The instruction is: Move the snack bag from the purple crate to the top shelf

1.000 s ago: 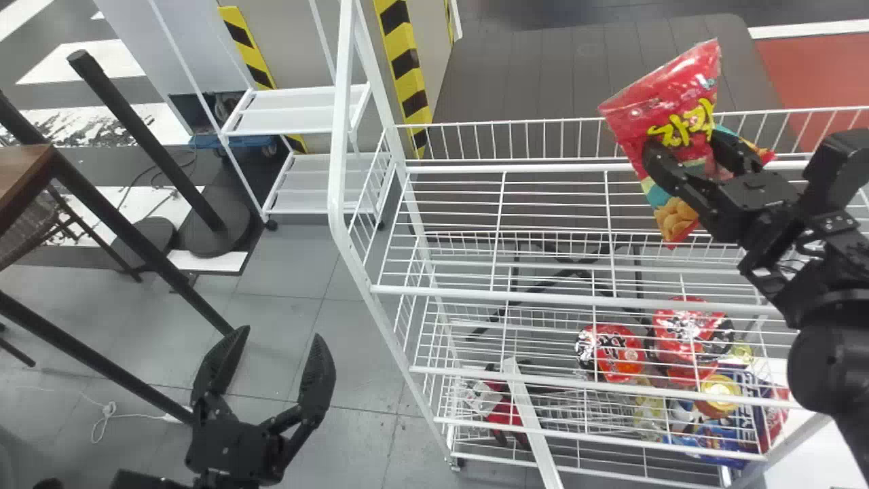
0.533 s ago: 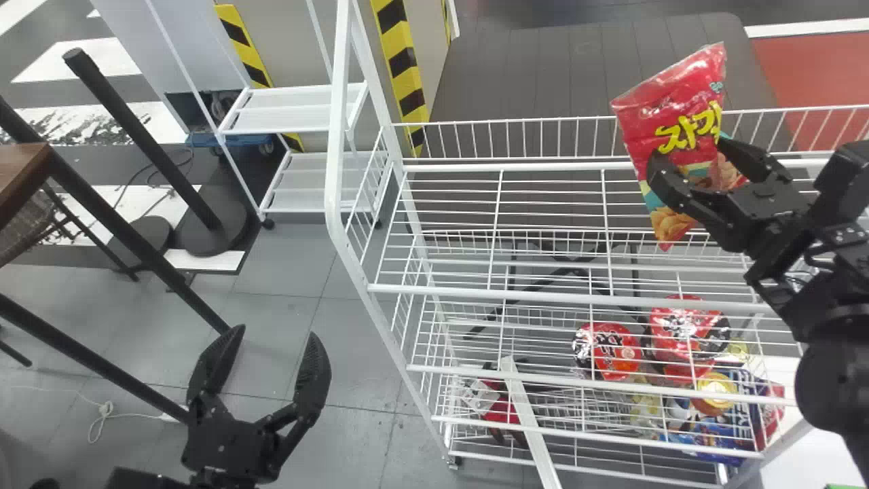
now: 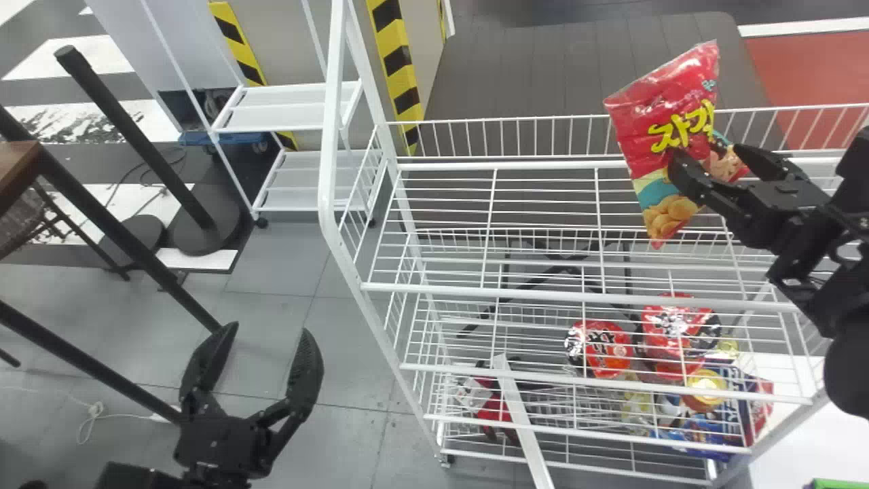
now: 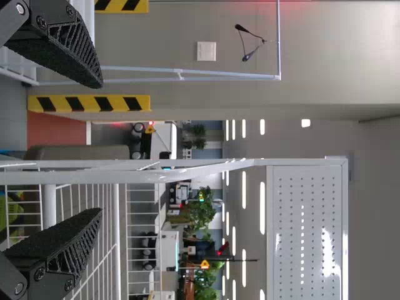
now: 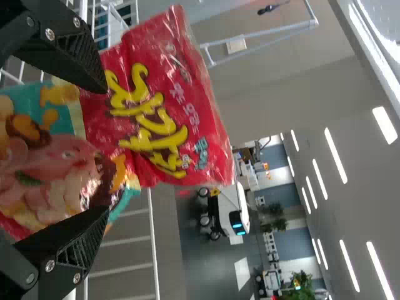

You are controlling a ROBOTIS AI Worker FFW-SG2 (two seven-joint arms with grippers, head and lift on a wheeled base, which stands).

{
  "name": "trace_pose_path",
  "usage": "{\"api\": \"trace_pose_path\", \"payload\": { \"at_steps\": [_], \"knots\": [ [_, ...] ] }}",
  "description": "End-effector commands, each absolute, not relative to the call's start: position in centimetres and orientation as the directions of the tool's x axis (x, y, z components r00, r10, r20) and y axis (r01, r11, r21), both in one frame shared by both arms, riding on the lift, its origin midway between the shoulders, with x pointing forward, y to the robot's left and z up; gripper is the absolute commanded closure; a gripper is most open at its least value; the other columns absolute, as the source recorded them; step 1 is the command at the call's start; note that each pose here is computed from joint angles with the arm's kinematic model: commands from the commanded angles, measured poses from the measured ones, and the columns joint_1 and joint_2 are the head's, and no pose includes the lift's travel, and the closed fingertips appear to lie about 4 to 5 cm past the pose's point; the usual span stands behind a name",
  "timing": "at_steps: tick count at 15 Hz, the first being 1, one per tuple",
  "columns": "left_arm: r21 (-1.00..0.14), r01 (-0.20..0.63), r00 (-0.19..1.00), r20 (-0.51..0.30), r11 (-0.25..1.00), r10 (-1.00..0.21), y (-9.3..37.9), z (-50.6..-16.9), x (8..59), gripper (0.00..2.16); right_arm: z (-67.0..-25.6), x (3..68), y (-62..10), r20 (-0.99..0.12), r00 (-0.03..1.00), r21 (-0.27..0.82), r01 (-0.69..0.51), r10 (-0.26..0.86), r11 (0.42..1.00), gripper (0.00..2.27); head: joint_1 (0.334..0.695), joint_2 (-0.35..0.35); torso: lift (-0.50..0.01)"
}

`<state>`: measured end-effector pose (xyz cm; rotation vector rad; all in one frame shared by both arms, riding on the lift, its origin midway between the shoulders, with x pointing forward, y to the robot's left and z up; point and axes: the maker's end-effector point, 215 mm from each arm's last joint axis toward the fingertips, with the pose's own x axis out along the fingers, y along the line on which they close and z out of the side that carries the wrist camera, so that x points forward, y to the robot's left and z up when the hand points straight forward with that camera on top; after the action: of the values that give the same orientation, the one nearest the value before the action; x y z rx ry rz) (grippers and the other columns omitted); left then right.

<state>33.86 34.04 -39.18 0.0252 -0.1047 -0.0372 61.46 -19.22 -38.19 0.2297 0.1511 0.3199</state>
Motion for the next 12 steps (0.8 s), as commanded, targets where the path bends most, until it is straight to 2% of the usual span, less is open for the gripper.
{"api": "trace_pose_path", "payload": {
  "at_steps": [1,3,5,6,8,9,10,11,12],
  "knots": [
    [0.027,0.034,0.994,0.105,0.999,-0.037,34.1,-39.2,34.0,0.11,-37.9,61.9,-19.4,-0.118,0.938,0.239,-0.291,0.325,0.926,0.32,0.695,0.172,0.0],
    [0.025,0.033,0.994,0.105,0.999,-0.036,34.2,-39.3,34.1,0.11,-37.9,62.3,-18.5,-0.13,0.931,0.231,-0.306,0.341,0.924,0.43,0.695,0.169,0.0],
    [0.022,0.029,0.994,0.107,0.999,-0.031,34.4,-39.2,34.1,0.11,-37.9,62.5,-18.0,-0.132,0.925,0.227,-0.323,0.357,0.919,0.71,0.695,0.173,0.0],
    [0.024,0.025,0.994,0.106,0.999,-0.027,34.6,-39.3,34.1,0.11,-38.1,62.5,-17.8,-0.136,0.923,0.225,-0.326,0.361,0.918,0.88,0.695,0.178,0.0],
    [0.022,0.022,0.994,0.104,1.0,-0.024,34.8,-39.4,34.1,0.11,-37.9,62.6,-17.8,-0.131,0.924,0.216,-0.327,0.359,0.92,1.55,0.695,0.189,0.0],
    [0.022,0.022,0.994,0.104,1.0,-0.024,34.8,-39.4,34.1,0.11,-38.1,62.4,-17.7,-0.133,0.923,0.218,-0.327,0.36,0.92,1.72,0.695,0.19,0.0],
    [0.022,0.022,0.994,0.105,1.0,-0.024,34.8,-39.4,34.1,0.11,-38.2,62.1,-17.8,-0.131,0.924,0.216,-0.326,0.358,0.92,1.78,0.695,0.191,0.0],
    [0.021,0.023,0.994,0.105,1.0,-0.025,34.7,-39.4,34.2,0.11,-38.6,61.6,-18.2,-0.139,0.926,0.217,-0.317,0.35,0.923,1.97,0.695,0.192,0.0],
    [0.021,0.02,0.994,0.104,1.0,-0.022,34.8,-39.5,34.2,0.11,-38.4,61.3,-18.5,-0.134,0.929,0.217,-0.312,0.345,0.925,2.03,0.695,0.193,0.0]
  ]
}}
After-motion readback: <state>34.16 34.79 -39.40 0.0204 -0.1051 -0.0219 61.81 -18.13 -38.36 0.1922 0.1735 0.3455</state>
